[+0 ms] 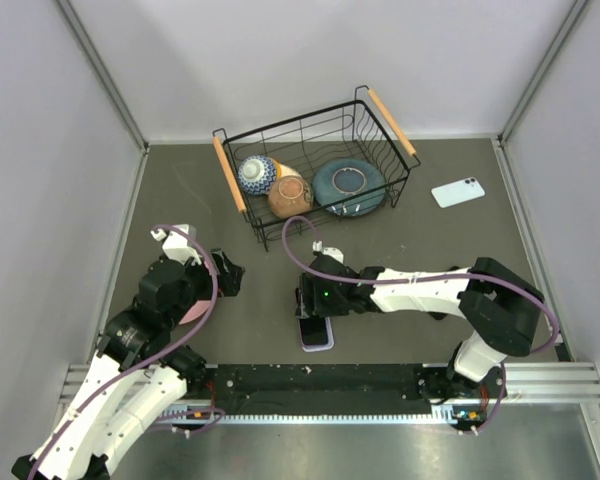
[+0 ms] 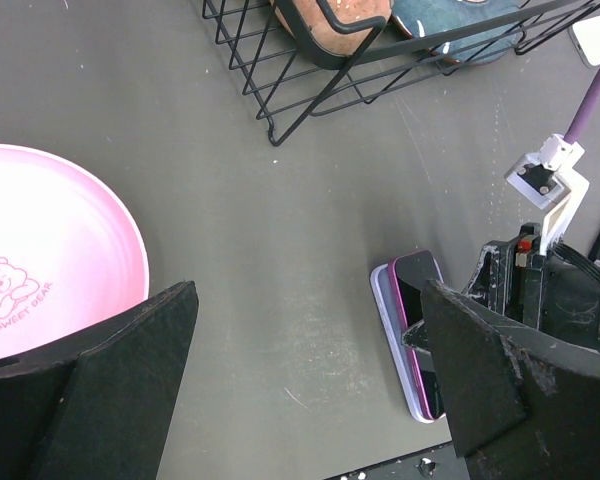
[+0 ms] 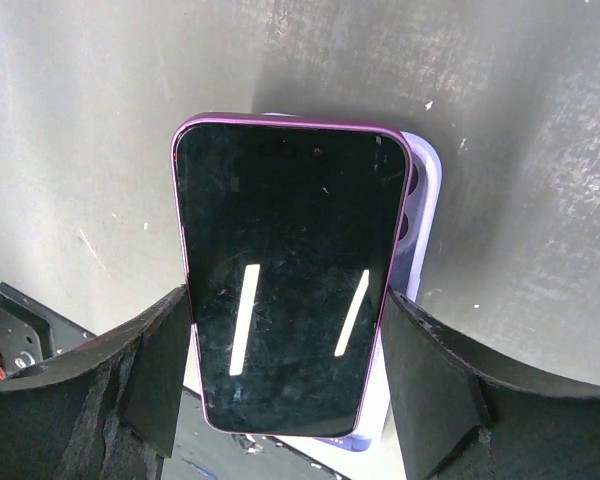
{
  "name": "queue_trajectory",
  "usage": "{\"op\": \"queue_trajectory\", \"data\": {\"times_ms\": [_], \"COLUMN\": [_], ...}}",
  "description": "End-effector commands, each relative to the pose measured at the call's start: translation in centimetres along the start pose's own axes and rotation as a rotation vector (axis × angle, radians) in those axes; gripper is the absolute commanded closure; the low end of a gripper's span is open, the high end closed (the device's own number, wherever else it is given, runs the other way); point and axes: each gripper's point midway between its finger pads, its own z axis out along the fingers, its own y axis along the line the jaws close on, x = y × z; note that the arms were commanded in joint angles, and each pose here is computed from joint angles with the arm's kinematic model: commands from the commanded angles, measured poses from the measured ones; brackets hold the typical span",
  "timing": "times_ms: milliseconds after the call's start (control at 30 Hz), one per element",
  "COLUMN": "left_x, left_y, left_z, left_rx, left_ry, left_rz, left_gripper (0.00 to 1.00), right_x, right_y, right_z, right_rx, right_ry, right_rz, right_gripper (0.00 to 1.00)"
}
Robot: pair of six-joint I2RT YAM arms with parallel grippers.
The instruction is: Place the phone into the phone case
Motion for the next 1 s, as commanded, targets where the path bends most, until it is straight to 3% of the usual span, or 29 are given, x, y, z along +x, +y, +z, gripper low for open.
{"op": "queue_trajectory", "data": {"times_ms": [0,133,433,700,800,967], "left_x": [-0.7,-0.7,-0.7,-0.4,-0.5,-0.4], "left_y": [-0.4,-0.4,-0.3,-0.2,-0.3,-0.2], "left_z": [0.3,0.3,0.1,0.5,0.5,0.5], "left_rx": [0.013,0.011,0.007,-0.001,0.001,-0.003], "left_ry": [-0.029,-0.027,-0.027,-0.011,-0.012,-0.012], "left_rz": [-0.003,-0.004,-0.008,-0.006,-0.006,-0.007], "left_gripper": [0.02,0.01,0.02,0.02,0.02,0.02], "right_x": [-1.3,-1.4,-1.6,-2.2,-2.2,-2.3], "right_y": [-0.5,0.2,0.4,1.2,0.9,0.9], "right_z": [-0.6,-1.2,-2.7,-4.9,-5.1,-4.6], "right_rx": [0.051,0.057,0.066,0.030,0.035,0.047], "right_ry": [-0.068,-0.073,-0.079,-0.109,-0.113,-0.101], "right_rz": [-0.097,-0.131,-0.130,-0.110,-0.119,-0.198], "right_gripper": [0.50,0.45,0.21,0.13,0.02,0.01]}}
